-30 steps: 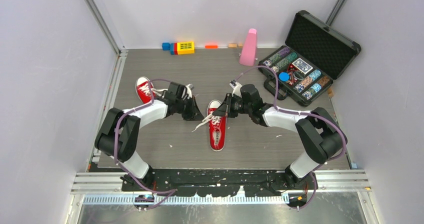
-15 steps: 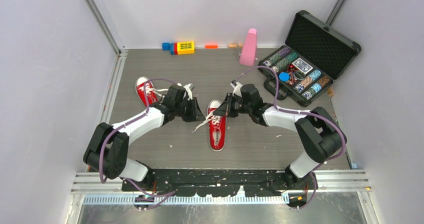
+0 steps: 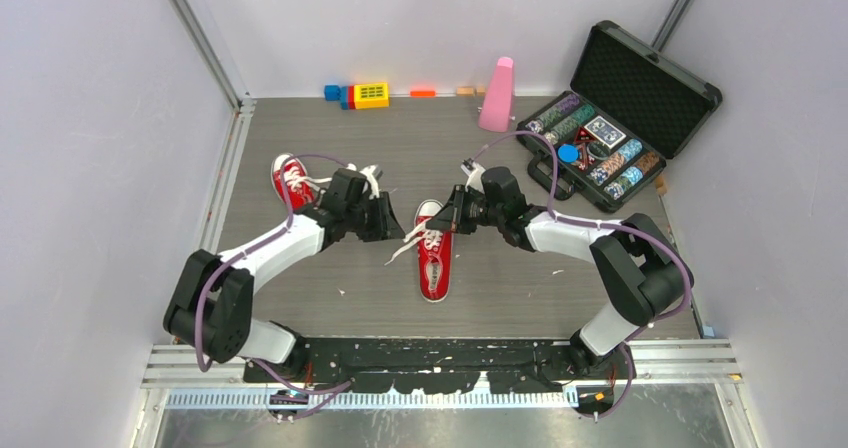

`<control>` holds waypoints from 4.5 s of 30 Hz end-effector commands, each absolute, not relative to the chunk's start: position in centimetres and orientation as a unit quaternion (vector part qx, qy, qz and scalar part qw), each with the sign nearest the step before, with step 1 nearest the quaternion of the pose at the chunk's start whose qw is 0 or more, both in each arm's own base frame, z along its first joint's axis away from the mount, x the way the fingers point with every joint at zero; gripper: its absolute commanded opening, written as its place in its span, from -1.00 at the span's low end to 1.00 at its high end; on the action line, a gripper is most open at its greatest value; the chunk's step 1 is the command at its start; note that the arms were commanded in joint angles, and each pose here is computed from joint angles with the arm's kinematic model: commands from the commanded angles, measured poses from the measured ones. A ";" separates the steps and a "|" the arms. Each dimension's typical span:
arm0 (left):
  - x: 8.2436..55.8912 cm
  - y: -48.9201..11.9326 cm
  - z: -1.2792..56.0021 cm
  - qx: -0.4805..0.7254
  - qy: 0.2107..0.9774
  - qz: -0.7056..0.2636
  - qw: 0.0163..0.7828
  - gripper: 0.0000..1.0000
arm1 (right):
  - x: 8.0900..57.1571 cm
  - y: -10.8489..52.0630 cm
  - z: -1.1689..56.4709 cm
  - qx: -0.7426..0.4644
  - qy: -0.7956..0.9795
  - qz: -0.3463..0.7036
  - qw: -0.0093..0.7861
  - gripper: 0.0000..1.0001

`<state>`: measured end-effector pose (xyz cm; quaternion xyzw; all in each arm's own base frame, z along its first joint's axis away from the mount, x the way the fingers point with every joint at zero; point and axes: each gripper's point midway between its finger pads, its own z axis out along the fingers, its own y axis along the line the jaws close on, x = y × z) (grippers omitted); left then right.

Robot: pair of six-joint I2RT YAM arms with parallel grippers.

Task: Tie the shoes
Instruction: Wrap the shoelace around the shoelace.

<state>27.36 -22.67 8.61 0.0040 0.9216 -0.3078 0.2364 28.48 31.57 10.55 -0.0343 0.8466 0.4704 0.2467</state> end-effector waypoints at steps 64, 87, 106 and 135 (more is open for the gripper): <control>28.0 -24.6 11.0 0.171 0.858 -0.419 0.245 -0.76 | 29.6 32.6 12.7 -0.057 0.829 0.491 0.262 -1.00; 27.6 -24.7 11.5 0.164 0.854 -0.429 0.246 -1.00 | 29.6 32.6 12.9 -0.053 0.828 0.492 0.262 -0.99; 25.7 -26.0 10.6 0.098 0.869 -0.446 0.190 -1.00 | 29.9 32.5 13.0 -0.034 0.825 0.505 0.253 -0.99; 26.9 -31.3 9.9 0.114 0.852 -0.441 0.258 -1.00 | 29.8 32.5 13.3 -0.025 0.821 0.513 0.248 -0.99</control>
